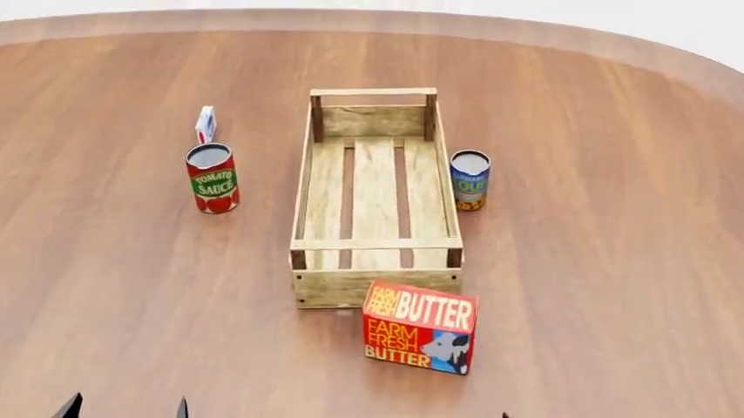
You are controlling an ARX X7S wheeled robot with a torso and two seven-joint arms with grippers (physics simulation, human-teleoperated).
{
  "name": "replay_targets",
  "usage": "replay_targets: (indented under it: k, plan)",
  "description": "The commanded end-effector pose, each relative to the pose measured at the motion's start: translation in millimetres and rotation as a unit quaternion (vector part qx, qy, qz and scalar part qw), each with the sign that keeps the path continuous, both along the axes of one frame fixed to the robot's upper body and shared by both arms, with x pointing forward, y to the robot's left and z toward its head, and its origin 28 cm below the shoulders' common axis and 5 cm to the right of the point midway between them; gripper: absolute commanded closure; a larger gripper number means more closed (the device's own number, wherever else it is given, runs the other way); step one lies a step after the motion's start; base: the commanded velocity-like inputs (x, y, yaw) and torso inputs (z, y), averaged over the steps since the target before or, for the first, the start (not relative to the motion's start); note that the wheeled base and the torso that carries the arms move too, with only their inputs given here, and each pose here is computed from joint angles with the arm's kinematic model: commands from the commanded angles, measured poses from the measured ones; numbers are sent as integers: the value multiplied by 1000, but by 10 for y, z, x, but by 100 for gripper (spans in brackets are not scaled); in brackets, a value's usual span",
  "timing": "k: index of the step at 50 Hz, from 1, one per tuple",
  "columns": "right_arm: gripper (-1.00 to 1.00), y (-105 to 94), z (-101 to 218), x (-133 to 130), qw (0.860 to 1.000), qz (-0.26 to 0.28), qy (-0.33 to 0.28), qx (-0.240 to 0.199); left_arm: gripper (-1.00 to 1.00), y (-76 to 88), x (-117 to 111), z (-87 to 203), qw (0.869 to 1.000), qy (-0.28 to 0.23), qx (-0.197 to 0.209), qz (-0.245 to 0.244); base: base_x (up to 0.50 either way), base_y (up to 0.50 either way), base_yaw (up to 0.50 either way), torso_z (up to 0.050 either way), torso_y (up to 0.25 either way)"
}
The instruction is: Pick up the butter and put it in the tray.
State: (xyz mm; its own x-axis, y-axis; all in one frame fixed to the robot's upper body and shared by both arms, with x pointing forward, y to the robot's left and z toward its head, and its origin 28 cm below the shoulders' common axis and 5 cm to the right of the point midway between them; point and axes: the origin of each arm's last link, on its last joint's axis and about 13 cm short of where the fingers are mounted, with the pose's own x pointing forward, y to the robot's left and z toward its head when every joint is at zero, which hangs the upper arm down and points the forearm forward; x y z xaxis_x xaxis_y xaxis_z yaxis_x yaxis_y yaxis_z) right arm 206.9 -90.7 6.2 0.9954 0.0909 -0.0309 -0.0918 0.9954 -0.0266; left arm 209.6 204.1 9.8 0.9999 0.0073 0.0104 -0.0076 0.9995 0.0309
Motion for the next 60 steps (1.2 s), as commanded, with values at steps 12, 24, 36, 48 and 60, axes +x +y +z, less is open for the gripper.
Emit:
replay_targets:
  k: [12,24,36,48,60]
  plan:
    - [-100,25,-15,-30,1000,13,-1,-7,-100,-3,-4,-6,1000,0,4,-1,500,0,0,0,0]
    - [-100,28,-25,-50,1000,15,-2,-9,-100,-2,-15,-17,1000,0,4,-2,500,0,0,0,0]
    - [-100,28,-30,-41,1000,12,-2,-12,-100,-3,-15,-16,1000,0,6,-1,500,0,0,0,0]
    - [-100,15,-12,1,1000,-5,2,11,-100,-5,-9,-8,1000,-1,6,-2,124,0,0,0,1]
    - [-100,12,39,67,997,-30,48,55,-100,16,11,5,1000,1,0,2,0,0,0,0,0]
